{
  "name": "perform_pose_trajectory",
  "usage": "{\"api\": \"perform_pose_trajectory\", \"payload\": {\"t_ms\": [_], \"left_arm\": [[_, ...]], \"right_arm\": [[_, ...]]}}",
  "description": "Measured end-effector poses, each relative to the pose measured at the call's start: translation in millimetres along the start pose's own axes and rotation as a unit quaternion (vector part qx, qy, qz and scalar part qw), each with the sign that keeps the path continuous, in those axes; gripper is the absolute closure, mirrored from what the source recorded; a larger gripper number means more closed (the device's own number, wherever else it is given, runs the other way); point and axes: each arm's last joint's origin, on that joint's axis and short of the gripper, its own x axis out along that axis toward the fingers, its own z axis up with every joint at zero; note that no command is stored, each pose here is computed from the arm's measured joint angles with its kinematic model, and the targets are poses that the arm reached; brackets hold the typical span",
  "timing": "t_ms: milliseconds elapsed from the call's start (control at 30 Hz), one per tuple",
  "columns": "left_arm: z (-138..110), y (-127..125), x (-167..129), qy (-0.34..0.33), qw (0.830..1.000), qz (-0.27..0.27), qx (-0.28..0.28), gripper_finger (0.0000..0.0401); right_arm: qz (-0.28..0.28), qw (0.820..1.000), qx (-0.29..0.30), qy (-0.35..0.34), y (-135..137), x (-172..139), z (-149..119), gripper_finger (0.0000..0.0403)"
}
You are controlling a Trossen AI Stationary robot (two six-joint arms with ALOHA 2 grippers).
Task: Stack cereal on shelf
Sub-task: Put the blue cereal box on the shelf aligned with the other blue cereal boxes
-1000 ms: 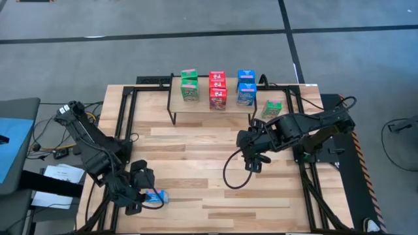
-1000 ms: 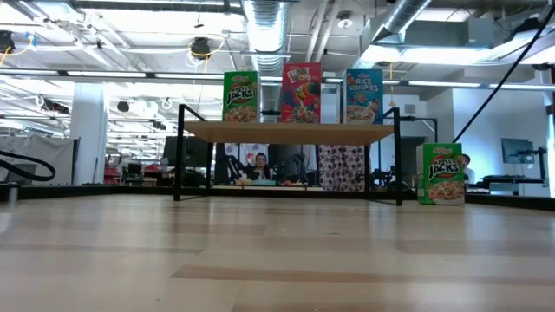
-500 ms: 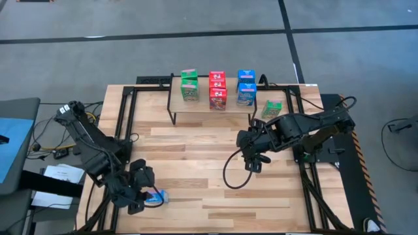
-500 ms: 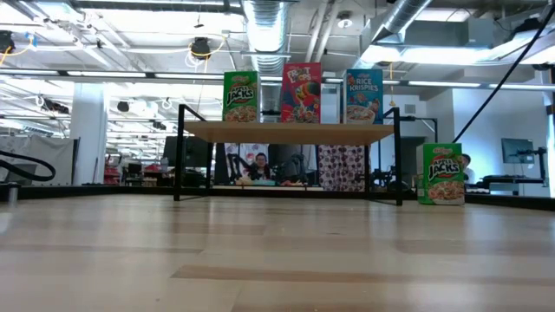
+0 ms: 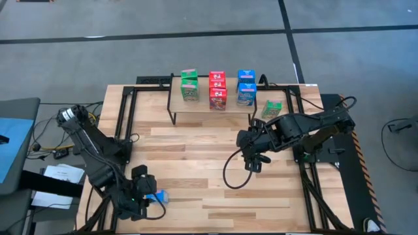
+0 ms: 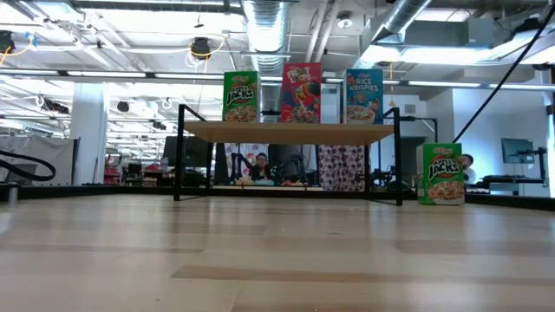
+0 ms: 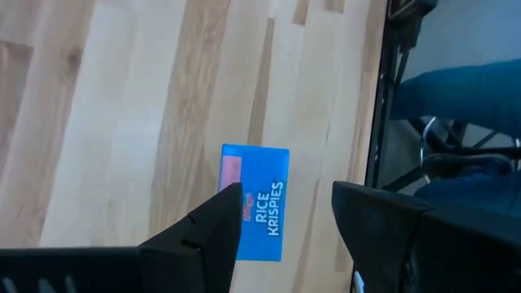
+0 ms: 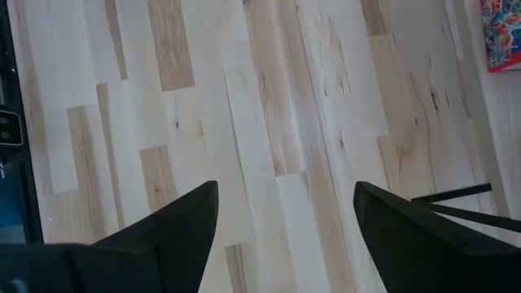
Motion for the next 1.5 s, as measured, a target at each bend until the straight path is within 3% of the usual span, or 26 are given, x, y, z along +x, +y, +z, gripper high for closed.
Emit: {"api": "perform_pose_trajectory", "payload": {"t_ms": [567, 1100, 1500], "left_arm": [[-7, -10, 27, 0.031, 0.999, 0.028, 0.008, 0.0222], [-19, -12, 54, 0.07, 0.992, 0.097, 0.028, 0.0222], [-19, -13, 54, 0.065, 0.993, 0.096, 0.016, 0.0222]], "right_arm": [[0.002, 1.0, 0.0, -0.003, 0, 0, 0, 0.0092], [0.005, 1.0, 0.002, -0.008, 1, 0, 2, 0.0092], [0.006, 1.0, 0.002, -0.009, 1, 0, 2, 0.0092]]}}
